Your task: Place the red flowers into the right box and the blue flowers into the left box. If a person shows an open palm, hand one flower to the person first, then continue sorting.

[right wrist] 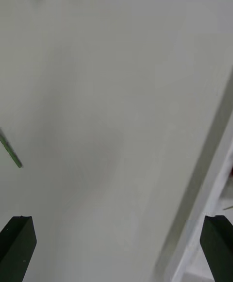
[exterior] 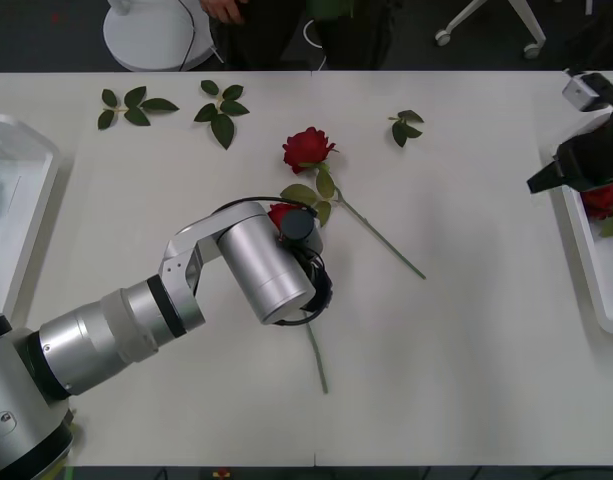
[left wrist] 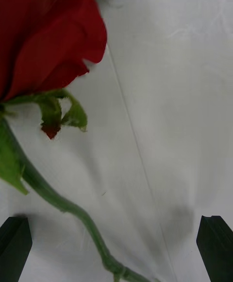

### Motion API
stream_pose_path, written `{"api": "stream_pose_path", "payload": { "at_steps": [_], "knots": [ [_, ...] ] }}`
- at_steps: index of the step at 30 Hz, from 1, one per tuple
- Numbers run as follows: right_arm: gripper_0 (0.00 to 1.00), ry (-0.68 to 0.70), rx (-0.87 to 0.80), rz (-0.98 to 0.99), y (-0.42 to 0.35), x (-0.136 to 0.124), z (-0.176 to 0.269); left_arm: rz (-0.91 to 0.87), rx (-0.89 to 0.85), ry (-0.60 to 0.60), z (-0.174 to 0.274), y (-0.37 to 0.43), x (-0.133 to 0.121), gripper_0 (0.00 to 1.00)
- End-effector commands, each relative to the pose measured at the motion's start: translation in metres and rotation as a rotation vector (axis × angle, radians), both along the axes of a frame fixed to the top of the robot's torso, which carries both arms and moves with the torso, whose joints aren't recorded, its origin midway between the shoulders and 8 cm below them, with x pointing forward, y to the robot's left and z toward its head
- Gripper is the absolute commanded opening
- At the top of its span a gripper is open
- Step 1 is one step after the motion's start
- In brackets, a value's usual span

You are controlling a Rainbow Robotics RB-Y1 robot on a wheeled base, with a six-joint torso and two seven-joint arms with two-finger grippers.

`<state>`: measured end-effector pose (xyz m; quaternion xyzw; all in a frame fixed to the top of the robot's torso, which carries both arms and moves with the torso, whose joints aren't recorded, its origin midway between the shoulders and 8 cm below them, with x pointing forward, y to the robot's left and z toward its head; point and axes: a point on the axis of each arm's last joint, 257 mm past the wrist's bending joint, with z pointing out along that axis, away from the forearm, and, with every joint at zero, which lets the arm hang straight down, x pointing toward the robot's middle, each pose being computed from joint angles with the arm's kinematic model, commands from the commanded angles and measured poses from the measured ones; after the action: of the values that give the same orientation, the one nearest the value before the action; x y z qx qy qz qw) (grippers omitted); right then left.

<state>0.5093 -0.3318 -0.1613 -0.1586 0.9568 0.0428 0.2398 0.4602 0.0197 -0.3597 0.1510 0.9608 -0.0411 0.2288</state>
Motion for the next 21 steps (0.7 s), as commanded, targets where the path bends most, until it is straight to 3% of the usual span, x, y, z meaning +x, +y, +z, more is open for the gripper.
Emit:
{"api": "stream_pose_path", "payload": {
  "at_steps": [1, 3, 4, 5, 21],
  "knots": [
    [1.0, -0.016, 0.066, 0.0, 0.065, 0.025, 0.001, 0.0, -0.016, -0.02, 0.005, -0.019, 0.002, 0.78],
    [1.0, -0.021, 0.068, 0.014, 0.078, 0.031, -0.002, 0.003, -0.008, -0.022, 0.004, -0.016, 0.003, 0.39],
    [1.0, -0.027, 0.069, 0.025, 0.088, 0.036, -0.003, 0.004, 0.001, -0.025, 0.002, -0.014, 0.004, 0.05],
    [1.0, -0.028, 0.064, 0.03, 0.092, 0.039, -0.005, 0.0, 0.01, -0.032, 0.001, -0.012, 0.005, 0.0],
    [1.0, -0.103, -0.117, 0.179, 0.171, 0.064, -0.054, -0.025, 0.102, -0.086, 0.0, 0.01, 0.015, 0.0]
  ]
}}
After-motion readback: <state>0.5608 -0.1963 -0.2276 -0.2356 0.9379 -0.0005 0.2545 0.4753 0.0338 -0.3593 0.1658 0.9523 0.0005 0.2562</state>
